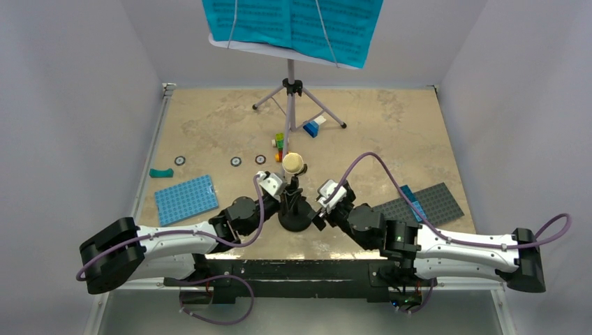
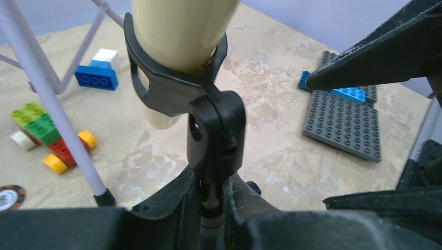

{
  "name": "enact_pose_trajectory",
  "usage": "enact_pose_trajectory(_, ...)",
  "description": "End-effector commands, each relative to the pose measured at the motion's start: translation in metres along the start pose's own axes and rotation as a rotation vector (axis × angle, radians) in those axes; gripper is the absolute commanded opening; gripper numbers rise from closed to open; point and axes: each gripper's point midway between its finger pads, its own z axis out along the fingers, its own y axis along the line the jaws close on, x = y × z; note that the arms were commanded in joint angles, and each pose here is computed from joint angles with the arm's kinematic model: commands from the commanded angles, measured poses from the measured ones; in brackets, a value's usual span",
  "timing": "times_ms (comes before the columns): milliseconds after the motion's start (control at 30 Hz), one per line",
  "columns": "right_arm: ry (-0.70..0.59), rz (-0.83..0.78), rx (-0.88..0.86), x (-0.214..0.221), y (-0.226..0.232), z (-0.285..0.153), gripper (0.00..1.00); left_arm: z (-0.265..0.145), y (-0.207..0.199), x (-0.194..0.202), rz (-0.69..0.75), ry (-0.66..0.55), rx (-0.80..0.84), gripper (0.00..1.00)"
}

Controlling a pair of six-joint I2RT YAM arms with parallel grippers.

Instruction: Pack up the instrument practice props

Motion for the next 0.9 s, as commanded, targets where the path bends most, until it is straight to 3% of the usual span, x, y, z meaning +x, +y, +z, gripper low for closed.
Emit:
enact_pose_trajectory(0, 0.04, 0.11, 0.002, 0.015, -0.002, -0.011, 0.81, -0.018, -0.009, 0.047, -0.061, 0.185, 0.036, 0.3)
enact_pose_trajectory(233, 0.057, 0.144, 0.028, 0.022, -0.006, -0.015, 0.82, -0.023, -0.01, 0.036, -0.086, 0.162, 0.042, 0.5)
enact_pose_trajectory(400, 0.058, 0.165, 0.032, 0.022, -0.007, -0.016, 0.83, -0.036, -0.009, 0.018, -0.124, 0.068, 0.054, 0.6)
enact_pose_trajectory(633, 0.042, 0.214, 0.044, 0.017, -0.009, -0.017, 0.87, -0.048, -0.007, -0.02, -0.108, -0.088, 0.076, 0.68)
enact_pose_trajectory(867, 0.049, 0.291, 0.038, 0.016, -0.008, -0.018, 0.88, -0.04, -0.003, -0.072, -0.063, -0.225, 0.034, 0.69)
